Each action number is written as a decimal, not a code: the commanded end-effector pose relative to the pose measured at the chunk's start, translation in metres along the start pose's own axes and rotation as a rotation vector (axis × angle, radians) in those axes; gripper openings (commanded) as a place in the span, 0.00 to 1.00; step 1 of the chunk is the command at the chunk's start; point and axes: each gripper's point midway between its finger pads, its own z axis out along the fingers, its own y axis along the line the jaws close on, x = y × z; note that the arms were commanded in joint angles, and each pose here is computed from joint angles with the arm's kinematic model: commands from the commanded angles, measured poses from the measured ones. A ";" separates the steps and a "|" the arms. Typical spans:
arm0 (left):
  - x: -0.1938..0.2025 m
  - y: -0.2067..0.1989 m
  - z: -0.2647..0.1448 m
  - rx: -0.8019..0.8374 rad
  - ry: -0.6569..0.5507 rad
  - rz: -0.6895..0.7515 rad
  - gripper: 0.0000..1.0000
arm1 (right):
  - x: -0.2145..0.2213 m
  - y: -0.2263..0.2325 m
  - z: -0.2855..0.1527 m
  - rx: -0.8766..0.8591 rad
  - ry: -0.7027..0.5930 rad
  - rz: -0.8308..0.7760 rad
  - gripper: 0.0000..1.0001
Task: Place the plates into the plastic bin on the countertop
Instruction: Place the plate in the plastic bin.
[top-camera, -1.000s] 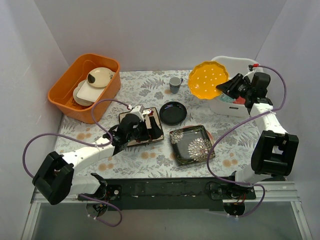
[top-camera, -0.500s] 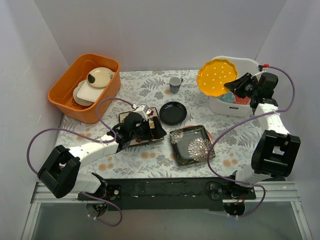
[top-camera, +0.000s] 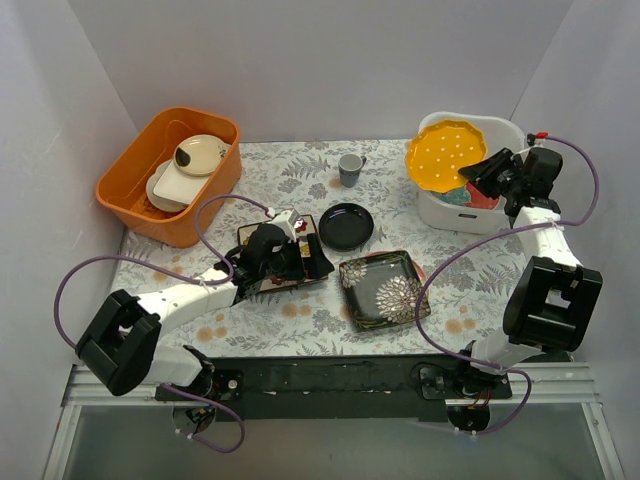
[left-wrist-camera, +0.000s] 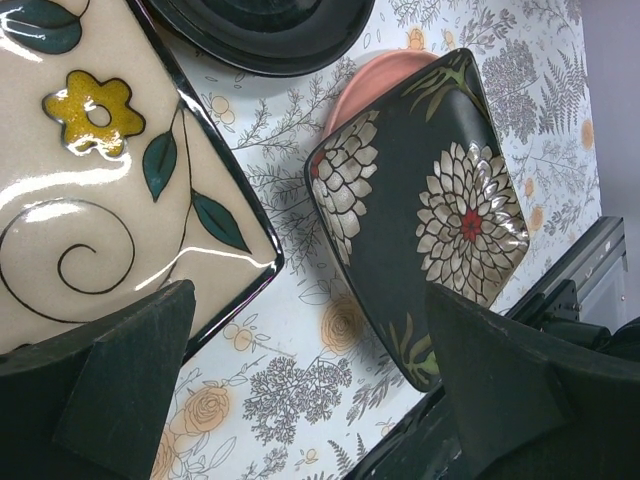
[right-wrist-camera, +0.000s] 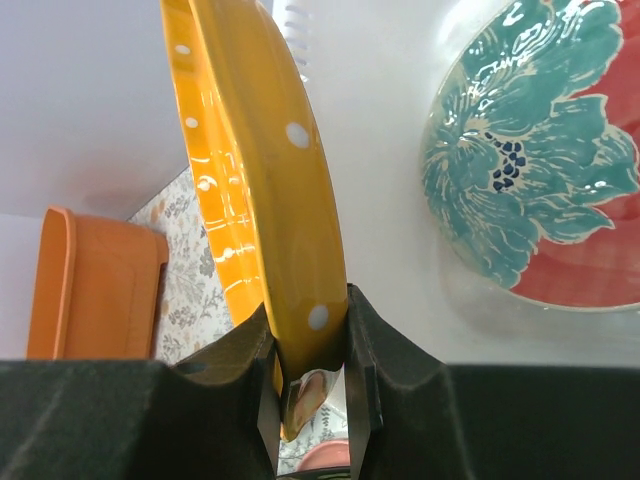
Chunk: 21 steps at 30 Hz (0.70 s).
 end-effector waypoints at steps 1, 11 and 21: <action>-0.012 -0.007 -0.014 0.008 -0.047 0.031 0.98 | -0.068 0.044 -0.015 -0.116 -0.212 -0.114 0.01; -0.006 0.001 -0.023 -0.019 -0.055 0.009 0.98 | -0.084 0.033 -0.021 -0.077 -0.271 -0.104 0.01; -0.007 0.000 -0.020 -0.019 -0.047 0.015 0.98 | -0.084 0.021 -0.017 -0.041 -0.288 -0.098 0.01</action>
